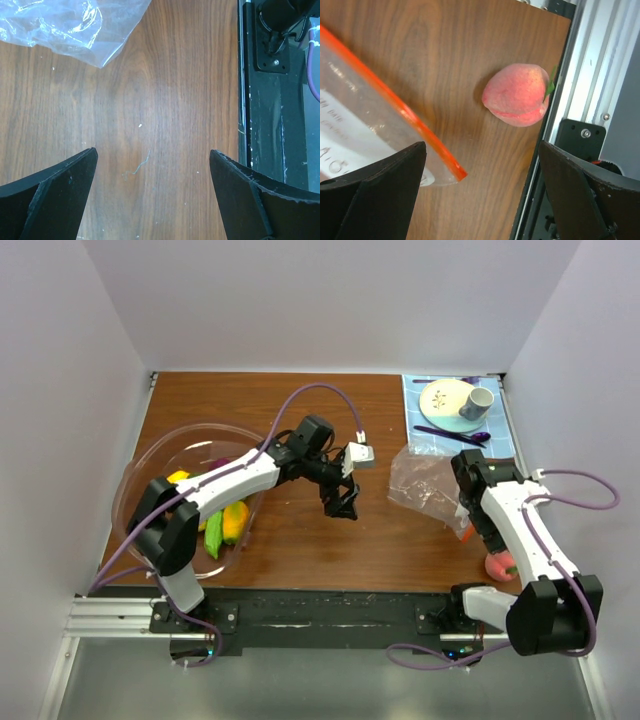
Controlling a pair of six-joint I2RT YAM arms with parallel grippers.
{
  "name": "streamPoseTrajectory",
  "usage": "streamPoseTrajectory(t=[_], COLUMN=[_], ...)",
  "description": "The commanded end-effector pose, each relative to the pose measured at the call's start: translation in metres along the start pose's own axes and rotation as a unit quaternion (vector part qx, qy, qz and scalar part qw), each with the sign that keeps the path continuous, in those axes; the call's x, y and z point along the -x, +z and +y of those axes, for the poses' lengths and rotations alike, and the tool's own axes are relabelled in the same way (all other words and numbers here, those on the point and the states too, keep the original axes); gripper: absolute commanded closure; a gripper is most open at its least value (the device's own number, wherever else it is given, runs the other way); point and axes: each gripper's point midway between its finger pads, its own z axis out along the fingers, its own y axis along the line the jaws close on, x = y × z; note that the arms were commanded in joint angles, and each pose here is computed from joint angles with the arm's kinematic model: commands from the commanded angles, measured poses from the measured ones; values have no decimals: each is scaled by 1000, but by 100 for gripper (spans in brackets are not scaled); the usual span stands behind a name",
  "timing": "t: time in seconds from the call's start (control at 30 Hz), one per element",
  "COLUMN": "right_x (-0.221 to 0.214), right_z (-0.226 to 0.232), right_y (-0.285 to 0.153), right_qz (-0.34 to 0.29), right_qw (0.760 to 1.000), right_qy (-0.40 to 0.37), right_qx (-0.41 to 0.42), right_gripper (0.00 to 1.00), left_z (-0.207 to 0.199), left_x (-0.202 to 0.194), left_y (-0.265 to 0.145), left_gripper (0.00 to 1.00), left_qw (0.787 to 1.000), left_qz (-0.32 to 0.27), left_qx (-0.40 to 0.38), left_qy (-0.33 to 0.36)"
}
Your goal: Open the zip-top bag and remove the fake food
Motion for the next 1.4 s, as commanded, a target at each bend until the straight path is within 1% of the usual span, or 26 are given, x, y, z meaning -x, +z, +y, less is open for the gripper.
streamPoseTrajectory(t=[0.0,0.03,0.07,0.13,0.17,0.2,0.27,0.33,0.37,0.4,0.47,0.5,0.6,0.8,0.9,0.97,1.07,1.3,1.37], right_x=[-2,-4,-2,3,5,9,9,-2,-7,-6,-12,-13,-9,-6,-4,-2,-1,2,2], right_z=[-50,-47,-39,-43,-50,-50,-51,-59,-61,-62,-60,-63,-69,-72,-73,-77,-79,-78,-77], right_y=[1,3,8,14,19,19,26,34,37,34,35,37,37,40,44,50,54,61,62], right_qz=[-9,-9,-24,-53,-61,-67,-64,-58,-54,-52,-40,-43,-61,-61,-60,-49,-39,-30,-27], right_qw=[996,996,995,991,986,984,980,977,976,975,975,975,968,965,961,954,949,942,941], right_qy=[22,36,60,74,81,81,81,81,85,91,110,115,140,127,111,100,92,64,57], right_qx=[-87,-86,-77,-95,-131,-141,-168,-190,-195,-198,-189,-187,-197,-221,-247,-278,-300,-329,-332], right_gripper=[1,2,2,3,2,1,1,1,3,2,5,8,8,10,10,9,9,10,13], left_z=[-4,-4,-3,-3,-3,-3,-3,-1,-1,0,2,3,2,-2,-4,-8,-16,-20,-20], left_x=[12,11,12,11,11,8,5,2,2,1,2,2,6,13,17,23,26,10,9], left_y=[-13,-13,-14,-17,-19,-23,-25,-28,-28,-29,-31,-31,-35,-52,-59,-66,-74,-80,-80], left_gripper=[0,0,0,0,0,0,0,0,0,0,0,0,0,0,0,0,0,0,0], left_qw=[1000,1000,1000,1000,1000,999,999,998,998,998,998,997,997,995,994,993,993,990,989], left_qz=[-8,-5,-2,9,13,22,27,34,36,39,42,44,45,45,44,35,25,36,37], left_qx=[8,8,9,12,15,23,28,37,39,43,48,51,55,76,81,84,87,95,99], left_qy=[22,20,21,22,23,21,27,29,28,28,30,29,28,53,61,69,82,97,100])
